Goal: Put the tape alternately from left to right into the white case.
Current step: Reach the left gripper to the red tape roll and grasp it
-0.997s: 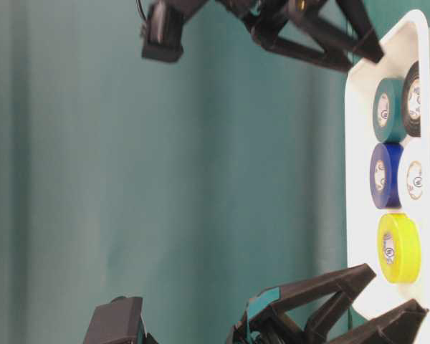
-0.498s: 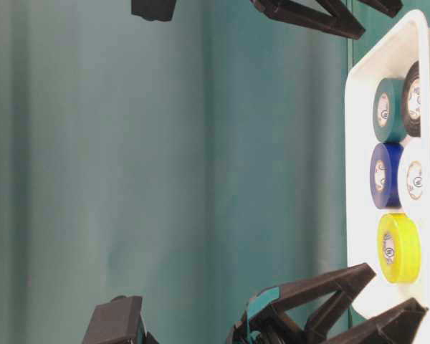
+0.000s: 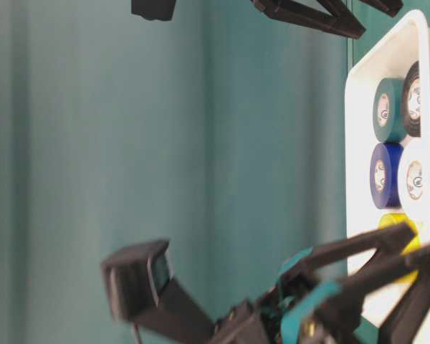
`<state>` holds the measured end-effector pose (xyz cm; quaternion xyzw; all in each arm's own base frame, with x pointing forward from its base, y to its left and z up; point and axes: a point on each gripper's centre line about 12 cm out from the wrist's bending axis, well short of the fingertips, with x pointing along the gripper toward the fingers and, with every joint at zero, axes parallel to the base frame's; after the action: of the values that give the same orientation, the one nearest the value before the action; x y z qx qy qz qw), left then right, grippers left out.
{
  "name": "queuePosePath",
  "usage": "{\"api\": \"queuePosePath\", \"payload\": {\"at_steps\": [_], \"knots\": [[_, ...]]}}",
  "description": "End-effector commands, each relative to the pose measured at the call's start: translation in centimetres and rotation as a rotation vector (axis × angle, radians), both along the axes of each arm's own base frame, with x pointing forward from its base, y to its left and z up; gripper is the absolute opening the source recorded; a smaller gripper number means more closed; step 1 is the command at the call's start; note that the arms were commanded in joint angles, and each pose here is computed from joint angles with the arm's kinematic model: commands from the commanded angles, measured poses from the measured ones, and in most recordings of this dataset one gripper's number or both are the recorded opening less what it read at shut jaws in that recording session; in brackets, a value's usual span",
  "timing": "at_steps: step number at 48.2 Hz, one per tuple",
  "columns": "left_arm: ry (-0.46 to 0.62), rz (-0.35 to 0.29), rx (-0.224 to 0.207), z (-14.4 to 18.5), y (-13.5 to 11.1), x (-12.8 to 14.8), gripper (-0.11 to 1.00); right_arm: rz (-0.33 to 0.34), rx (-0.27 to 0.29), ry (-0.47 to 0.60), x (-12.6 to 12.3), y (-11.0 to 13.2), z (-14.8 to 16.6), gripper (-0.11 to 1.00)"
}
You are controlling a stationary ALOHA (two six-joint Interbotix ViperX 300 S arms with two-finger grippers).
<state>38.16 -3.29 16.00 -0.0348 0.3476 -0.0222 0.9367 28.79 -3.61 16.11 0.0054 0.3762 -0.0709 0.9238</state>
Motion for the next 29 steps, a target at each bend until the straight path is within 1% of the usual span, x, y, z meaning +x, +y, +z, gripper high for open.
{"api": "queuePosePath", "payload": {"at_steps": [1,5,12,29], "knots": [[-0.040,0.027,-0.048,1.3,-0.5,1.6,0.99,0.006,-0.002,-0.027,0.2,0.1,0.7,0.92],[-0.041,0.060,-0.093,1.3,-0.7,2.4,0.99,0.008,-0.002,-0.024,0.1,0.2,0.6,0.92],[-0.013,0.094,-0.140,0.7,-1.1,3.3,0.99,0.005,0.000,-0.018,0.0,0.1,0.4,0.92],[0.030,0.137,-0.193,-0.6,-1.8,5.9,0.99,0.007,0.000,-0.008,-0.3,0.2,0.1,0.92]]}}
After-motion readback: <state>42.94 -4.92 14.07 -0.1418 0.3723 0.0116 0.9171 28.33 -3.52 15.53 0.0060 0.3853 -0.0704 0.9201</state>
